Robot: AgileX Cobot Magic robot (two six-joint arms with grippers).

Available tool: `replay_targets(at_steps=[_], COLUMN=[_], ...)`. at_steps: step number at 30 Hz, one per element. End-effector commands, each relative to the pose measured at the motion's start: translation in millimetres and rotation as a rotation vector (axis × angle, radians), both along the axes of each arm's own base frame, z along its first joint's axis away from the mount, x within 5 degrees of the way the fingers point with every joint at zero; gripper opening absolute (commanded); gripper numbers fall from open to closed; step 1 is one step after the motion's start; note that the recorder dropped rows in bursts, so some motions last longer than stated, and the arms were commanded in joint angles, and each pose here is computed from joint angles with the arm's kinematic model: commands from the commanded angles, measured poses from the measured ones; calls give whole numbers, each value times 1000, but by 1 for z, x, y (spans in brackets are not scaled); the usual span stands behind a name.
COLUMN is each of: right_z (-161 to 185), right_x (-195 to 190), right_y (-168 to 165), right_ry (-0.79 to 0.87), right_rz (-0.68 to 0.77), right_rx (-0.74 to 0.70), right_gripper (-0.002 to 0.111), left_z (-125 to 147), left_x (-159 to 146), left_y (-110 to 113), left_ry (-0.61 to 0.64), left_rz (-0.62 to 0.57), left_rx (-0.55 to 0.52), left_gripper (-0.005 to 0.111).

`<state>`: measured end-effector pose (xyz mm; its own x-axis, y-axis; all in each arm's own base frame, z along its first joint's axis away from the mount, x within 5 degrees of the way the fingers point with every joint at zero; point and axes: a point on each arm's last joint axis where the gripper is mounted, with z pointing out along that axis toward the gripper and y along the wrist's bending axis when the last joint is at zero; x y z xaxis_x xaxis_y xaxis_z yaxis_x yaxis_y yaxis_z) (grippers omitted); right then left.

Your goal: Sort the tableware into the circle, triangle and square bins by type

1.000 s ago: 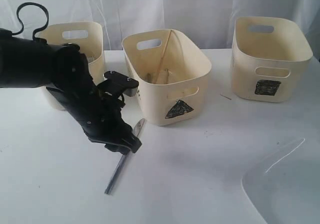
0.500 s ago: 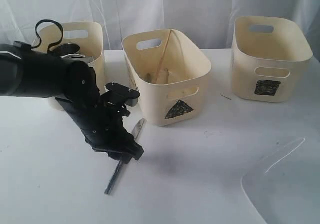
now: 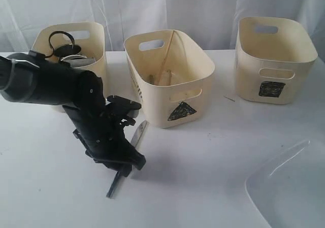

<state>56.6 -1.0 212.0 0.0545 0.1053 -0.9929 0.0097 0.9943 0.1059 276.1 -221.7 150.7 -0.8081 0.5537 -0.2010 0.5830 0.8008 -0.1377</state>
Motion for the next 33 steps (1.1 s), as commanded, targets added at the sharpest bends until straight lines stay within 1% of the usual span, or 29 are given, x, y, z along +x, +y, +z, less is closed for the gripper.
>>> replay_targets(at_steps=[1,4,7,8,10,13,16,18,21,22,24,25,27,33], right_z=[-2,-2,-2,-2,-2,-2,-2,-2,-2,-2,-2,-2,-2,-2], right_x=[0,0,0,0,0,0,0,0,0,0,0,0,0,0], right_y=[0,0,0,0,0,0,0,0,0,0,0,0,0,0], right_ry=[-4,-4,-4,-4,-4,-4,-4,-4,-4,-4,-4,-4,-4,-4], right_rz=[4,4,4,4,4,4,4,4,4,4,4,4,4,4], right_rx=[-1,-1,-1,-1,-1,-1,-1,-1,-1,-1,-1,-1,-1,-1], right_gripper=[0,0,0,0,0,0,0,0,0,0,0,0,0,0], left_z=[-18,-19,-27,-30,-38,-47,-56,-60,-64,-65,-64,-62,-55,-35], left_x=[-11,-18,-27,-30,-34,-38,-38,-37,-32,-30,-28,-28,-28,-27], left_y=[0,-7,-12,-14,-16,-19,-18,-14,-6,-3,3,5,6,7], left_ry=[112,129,172,191,213,235,248,239,193,176,152,150,142,101], left_rz=[9,19,-11,-22,-40,-56,-48,-40,-49,-49,-61,-68,-87,-120], left_rx=[52,61,100,115,139,163,196,239,334,373,437,451,456,429], left_gripper=[54,53,41,35,29,28,28,28,27,25,17,12,0,0])
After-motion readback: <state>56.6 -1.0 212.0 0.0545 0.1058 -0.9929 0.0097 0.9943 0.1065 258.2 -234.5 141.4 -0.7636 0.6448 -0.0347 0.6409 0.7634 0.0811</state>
